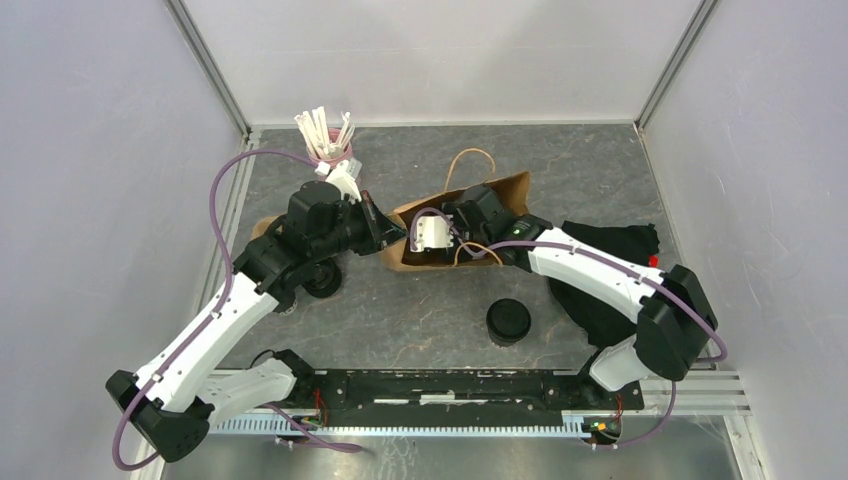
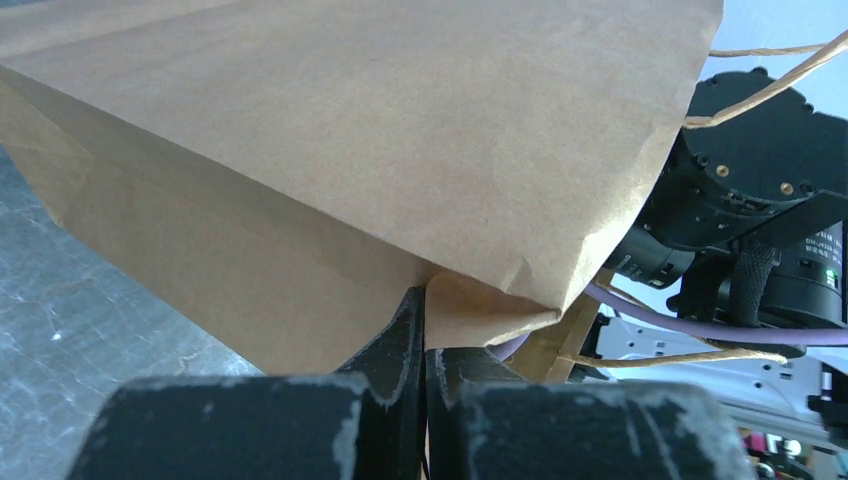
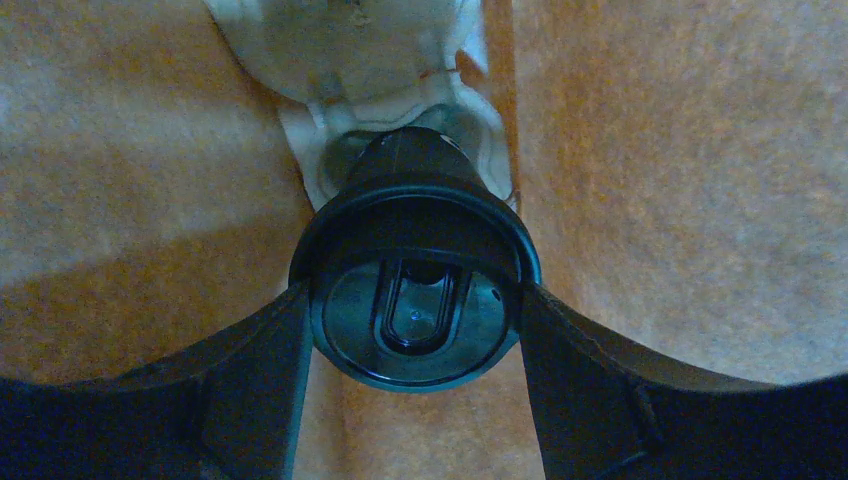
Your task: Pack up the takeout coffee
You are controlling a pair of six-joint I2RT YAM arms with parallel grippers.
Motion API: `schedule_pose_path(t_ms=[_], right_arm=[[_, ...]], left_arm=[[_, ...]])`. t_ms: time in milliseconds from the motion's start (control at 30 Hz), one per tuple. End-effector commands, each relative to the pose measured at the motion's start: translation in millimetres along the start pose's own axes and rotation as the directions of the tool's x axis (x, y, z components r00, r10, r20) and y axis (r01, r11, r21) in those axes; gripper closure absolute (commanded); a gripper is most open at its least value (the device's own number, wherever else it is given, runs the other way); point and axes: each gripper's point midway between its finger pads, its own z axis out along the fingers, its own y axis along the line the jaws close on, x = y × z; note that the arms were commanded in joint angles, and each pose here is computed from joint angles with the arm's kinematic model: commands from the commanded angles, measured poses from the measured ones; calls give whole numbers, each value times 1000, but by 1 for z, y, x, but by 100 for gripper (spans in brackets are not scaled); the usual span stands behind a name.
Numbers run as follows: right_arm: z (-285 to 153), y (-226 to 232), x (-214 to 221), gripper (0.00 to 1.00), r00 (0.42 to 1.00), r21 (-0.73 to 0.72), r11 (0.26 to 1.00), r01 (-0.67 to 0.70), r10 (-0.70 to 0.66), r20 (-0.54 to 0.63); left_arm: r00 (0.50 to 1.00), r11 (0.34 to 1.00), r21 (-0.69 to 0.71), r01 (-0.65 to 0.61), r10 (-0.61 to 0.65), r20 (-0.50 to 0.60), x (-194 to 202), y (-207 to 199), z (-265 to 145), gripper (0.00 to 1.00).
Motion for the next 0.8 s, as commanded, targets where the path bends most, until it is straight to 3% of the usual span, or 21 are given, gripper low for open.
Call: schedule_pose_path(t_ms=[0,167,400,767], right_arm=[[-31,21,5,82,996,-111,992,-66,58,-71],[-46,37,1,82,992,-213,972,-101,81,-100],[-52,65,0,82,986,-349,929,-125,79,-143],[-31,102,7,81,982,-468,875,-123,38,-185]], left_arm=[[994,991,78,110,-108,-28,-7,-33,-15,98],[982,978,80,190,-188,-36,-9,-39,-19,98],[962,963,15,269,-270,33,-16,-27,-22,98],[971,969,-100,228,-219,92,-27,-8,-18,98]])
